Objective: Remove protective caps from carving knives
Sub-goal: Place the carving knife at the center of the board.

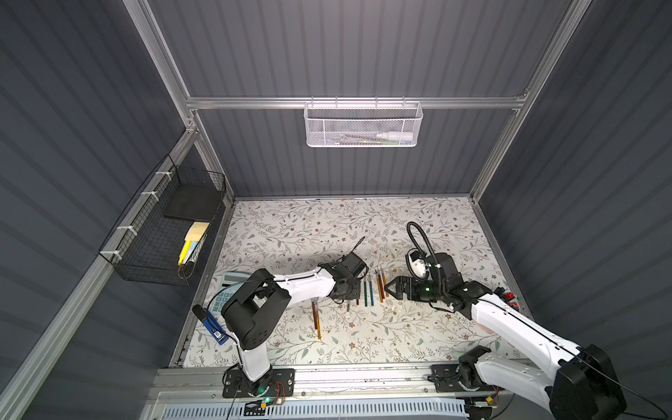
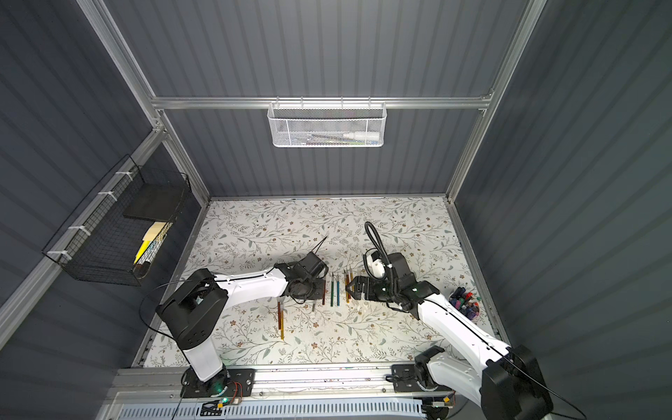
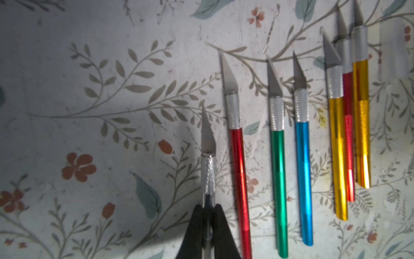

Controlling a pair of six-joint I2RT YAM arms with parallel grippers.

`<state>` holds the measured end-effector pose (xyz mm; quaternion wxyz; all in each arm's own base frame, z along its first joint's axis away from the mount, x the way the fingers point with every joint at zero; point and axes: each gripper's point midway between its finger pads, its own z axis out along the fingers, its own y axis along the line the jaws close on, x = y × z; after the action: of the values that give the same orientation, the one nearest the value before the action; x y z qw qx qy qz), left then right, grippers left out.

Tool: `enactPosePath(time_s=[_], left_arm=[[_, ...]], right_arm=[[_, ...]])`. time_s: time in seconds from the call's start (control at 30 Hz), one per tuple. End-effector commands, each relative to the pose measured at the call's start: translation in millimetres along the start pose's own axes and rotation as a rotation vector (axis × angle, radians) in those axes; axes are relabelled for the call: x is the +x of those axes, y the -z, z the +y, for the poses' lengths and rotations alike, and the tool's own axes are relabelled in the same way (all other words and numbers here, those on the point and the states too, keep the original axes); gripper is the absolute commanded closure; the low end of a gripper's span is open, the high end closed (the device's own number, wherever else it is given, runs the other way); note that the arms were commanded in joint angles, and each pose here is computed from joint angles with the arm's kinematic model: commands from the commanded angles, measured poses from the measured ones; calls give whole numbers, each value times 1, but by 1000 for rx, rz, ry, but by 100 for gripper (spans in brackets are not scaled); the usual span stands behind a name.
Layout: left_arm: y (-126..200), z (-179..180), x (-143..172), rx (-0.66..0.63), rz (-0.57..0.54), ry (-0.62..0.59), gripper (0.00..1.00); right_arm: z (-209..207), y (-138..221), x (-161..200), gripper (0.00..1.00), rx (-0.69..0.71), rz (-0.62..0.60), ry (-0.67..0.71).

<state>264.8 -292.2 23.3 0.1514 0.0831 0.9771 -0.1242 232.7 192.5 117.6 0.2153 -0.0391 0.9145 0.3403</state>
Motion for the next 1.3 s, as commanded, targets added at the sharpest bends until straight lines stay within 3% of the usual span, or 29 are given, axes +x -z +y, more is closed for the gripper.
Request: enactPosePath(time_s=[0.0, 0.67, 0.77, 1.03, 1.27], left_arm=[[-5, 0, -5, -7, 3, 32, 99], [-11, 14, -5, -87, 28, 38, 91], [-7, 14, -5, -81, 18, 39, 84], [5, 14, -7, -62, 2, 36, 84], [36, 6, -15, -21, -31, 25, 83]], right_arm=[[3, 1, 3, 1, -19, -5, 12], [0, -2, 0, 1, -11, -21, -1], [2, -3, -3, 1, -19, -19, -4], [5, -4, -5, 1, -28, -20, -5], [8, -2, -6, 1, -35, -18, -5]])
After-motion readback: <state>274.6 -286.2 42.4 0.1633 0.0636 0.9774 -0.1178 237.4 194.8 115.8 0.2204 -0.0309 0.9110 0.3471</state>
